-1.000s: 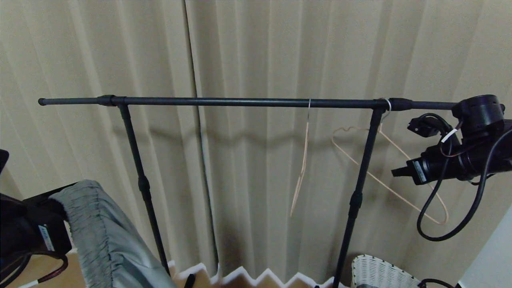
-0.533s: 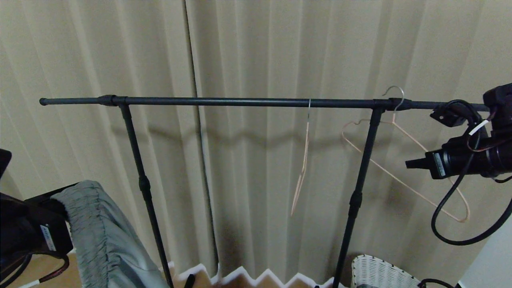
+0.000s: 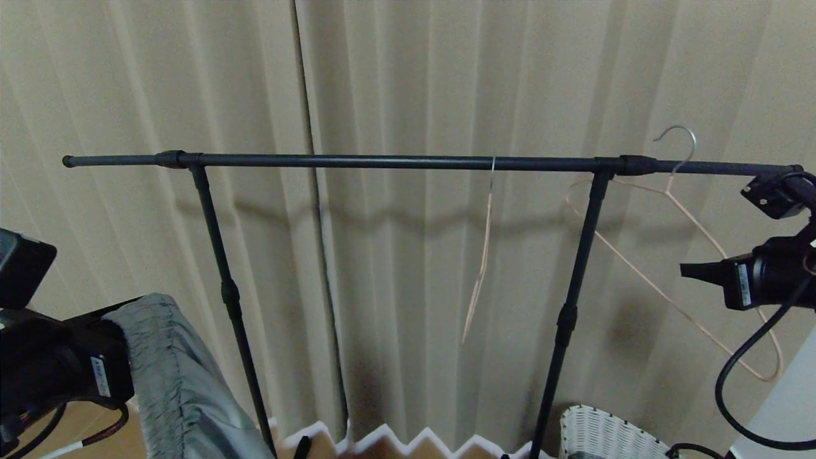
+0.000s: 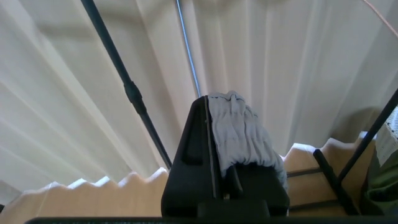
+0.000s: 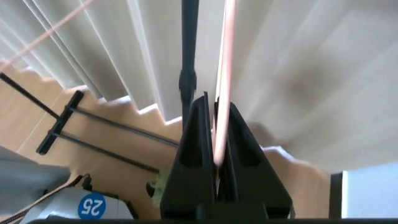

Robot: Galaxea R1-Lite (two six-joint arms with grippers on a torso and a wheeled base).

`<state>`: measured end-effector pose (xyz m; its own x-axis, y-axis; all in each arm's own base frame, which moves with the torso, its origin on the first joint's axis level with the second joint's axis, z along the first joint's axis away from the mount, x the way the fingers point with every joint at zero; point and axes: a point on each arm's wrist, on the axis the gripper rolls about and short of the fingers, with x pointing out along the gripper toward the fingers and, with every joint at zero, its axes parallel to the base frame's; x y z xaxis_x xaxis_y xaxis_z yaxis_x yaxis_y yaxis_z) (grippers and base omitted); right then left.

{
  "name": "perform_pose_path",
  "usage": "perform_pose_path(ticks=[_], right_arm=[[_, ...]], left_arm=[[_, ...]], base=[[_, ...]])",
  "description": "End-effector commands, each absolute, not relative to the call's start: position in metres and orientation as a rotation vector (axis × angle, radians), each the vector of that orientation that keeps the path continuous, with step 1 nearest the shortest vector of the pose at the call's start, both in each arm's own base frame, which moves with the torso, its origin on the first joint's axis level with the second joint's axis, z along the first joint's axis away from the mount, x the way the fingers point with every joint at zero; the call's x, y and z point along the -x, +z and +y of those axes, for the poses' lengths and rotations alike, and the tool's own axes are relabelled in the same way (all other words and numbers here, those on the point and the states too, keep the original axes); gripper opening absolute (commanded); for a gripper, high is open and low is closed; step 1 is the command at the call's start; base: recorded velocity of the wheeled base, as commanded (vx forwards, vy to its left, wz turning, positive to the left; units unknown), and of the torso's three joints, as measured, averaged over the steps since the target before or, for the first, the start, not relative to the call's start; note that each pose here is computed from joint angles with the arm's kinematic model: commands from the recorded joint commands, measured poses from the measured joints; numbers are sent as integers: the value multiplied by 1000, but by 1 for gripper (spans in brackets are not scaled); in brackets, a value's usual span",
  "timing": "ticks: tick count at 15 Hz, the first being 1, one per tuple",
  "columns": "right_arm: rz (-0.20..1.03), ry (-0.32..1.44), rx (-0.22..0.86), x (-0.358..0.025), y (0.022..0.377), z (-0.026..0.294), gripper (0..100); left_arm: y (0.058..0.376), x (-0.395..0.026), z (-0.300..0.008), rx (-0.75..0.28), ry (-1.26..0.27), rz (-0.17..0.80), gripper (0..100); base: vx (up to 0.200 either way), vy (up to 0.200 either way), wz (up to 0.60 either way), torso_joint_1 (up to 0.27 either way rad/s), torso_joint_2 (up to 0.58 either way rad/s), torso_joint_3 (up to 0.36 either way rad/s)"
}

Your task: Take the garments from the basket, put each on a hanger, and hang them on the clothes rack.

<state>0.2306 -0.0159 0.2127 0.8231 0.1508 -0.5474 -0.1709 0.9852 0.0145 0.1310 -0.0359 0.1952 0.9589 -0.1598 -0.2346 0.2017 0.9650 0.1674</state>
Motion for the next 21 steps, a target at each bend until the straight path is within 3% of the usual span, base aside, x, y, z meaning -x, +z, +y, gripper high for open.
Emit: perform_pose_path(ticks=[1, 10, 16, 21], right_arm=[[542, 156, 40, -204, 218, -16, 0], [566, 158, 36, -181, 205, -14, 0], [562, 173, 35, -179, 205, -12, 0], [547, 192, 43, -175, 207, -8, 0]], left_arm=[[193, -132, -36, -192, -182, 232, 0], [193, -132, -36, -194, -184, 233, 0], [192, -133, -36, -190, -185, 239, 0], [192, -135, -37, -193, -186, 245, 0]], base=[[-200, 0, 0, 22, 7, 2], [-200, 0, 0, -2, 2, 3], [0, 0, 0, 0, 0, 0], [0, 200, 0, 2, 3, 6]])
